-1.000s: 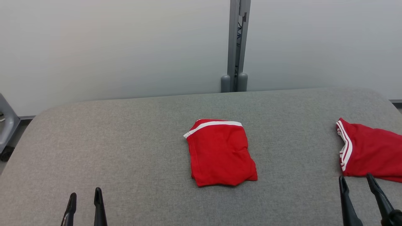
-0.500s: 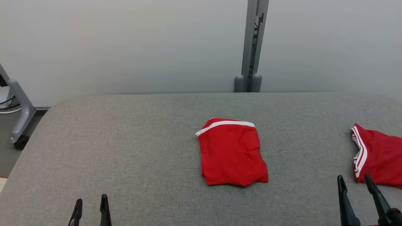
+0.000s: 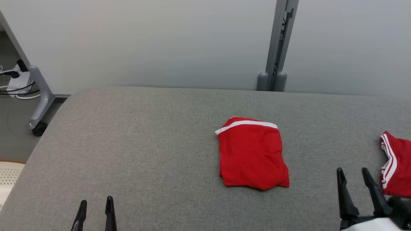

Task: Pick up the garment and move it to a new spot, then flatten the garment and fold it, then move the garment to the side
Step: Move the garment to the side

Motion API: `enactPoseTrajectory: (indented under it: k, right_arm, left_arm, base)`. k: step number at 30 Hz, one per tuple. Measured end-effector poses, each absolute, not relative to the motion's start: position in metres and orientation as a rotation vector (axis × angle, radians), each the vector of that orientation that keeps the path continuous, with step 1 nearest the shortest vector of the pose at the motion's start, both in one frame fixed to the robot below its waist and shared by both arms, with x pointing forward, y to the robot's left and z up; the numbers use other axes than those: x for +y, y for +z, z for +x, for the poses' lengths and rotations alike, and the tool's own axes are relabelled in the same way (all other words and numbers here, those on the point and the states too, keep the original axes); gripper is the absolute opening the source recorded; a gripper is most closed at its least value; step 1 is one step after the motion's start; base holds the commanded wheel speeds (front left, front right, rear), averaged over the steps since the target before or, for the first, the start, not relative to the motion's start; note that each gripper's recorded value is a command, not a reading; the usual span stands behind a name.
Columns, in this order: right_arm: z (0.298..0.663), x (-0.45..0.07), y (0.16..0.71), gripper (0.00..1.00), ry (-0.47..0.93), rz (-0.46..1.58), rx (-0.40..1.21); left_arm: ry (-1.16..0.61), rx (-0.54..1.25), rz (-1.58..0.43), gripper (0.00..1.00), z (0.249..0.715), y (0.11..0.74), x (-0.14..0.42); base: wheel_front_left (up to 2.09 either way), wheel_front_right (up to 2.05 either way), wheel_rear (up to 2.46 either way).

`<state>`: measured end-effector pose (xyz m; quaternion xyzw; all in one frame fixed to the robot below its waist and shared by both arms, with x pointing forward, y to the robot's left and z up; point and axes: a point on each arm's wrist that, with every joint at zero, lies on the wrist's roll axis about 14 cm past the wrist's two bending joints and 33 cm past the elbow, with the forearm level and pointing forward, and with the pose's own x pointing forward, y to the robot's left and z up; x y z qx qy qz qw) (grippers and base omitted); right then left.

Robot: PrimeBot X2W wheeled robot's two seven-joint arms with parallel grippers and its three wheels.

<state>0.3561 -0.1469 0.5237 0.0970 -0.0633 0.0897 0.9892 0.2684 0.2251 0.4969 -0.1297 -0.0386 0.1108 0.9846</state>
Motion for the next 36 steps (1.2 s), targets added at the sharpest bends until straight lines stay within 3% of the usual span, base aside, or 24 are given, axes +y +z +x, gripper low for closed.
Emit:
enactPoseTrajectory:
  k: [6,12,16,25,26,27,32,36]
  right_arm:
    - [0.399,-0.105,0.5,1.0,0.323,0.231,0.115]
    - [0.45,-0.079,0.456,1.0,0.372,0.232,0.363]
    - [0.466,-0.072,0.41,1.0,0.36,0.22,0.514]
    - [0.481,-0.014,0.376,1.0,0.439,0.373,0.658]
    - [0.482,-0.012,0.374,0.39,0.442,0.38,0.664]
    - [0.483,-0.011,0.375,0.0,0.445,0.386,0.662]
    - [0.493,-0.036,0.394,0.0,0.375,0.48,0.568]
    - [0.506,-0.094,0.424,0.0,0.308,0.439,0.445]
  left_arm:
    - [0.231,-0.052,-0.26,1.0,0.272,0.492,0.225]
    - [0.176,-0.045,-0.277,1.0,0.309,0.495,0.207]
    - [0.22,-0.018,-0.291,1.0,0.314,0.487,0.214]
    - [0.313,0.035,-0.268,1.0,0.307,0.472,0.234]
    - [0.317,0.04,-0.264,1.0,0.307,0.471,0.235]
    - [0.315,0.042,-0.263,1.0,0.308,0.47,0.234]
    - [0.276,0.034,-0.266,1.0,0.321,0.472,0.226]
    - [0.207,0.04,-0.274,1.0,0.337,0.47,0.208]
  base:
    - [0.0,0.0,0.0]
    - [0.0,0.0,0.0]
    - [0.0,0.0,0.0]
    - [0.0,0.0,0.0]
    - [0.0,0.0,0.0]
    - [0.0,0.0,0.0]
    - [0.0,0.0,0.0]
    - [0.0,0.0,0.0]
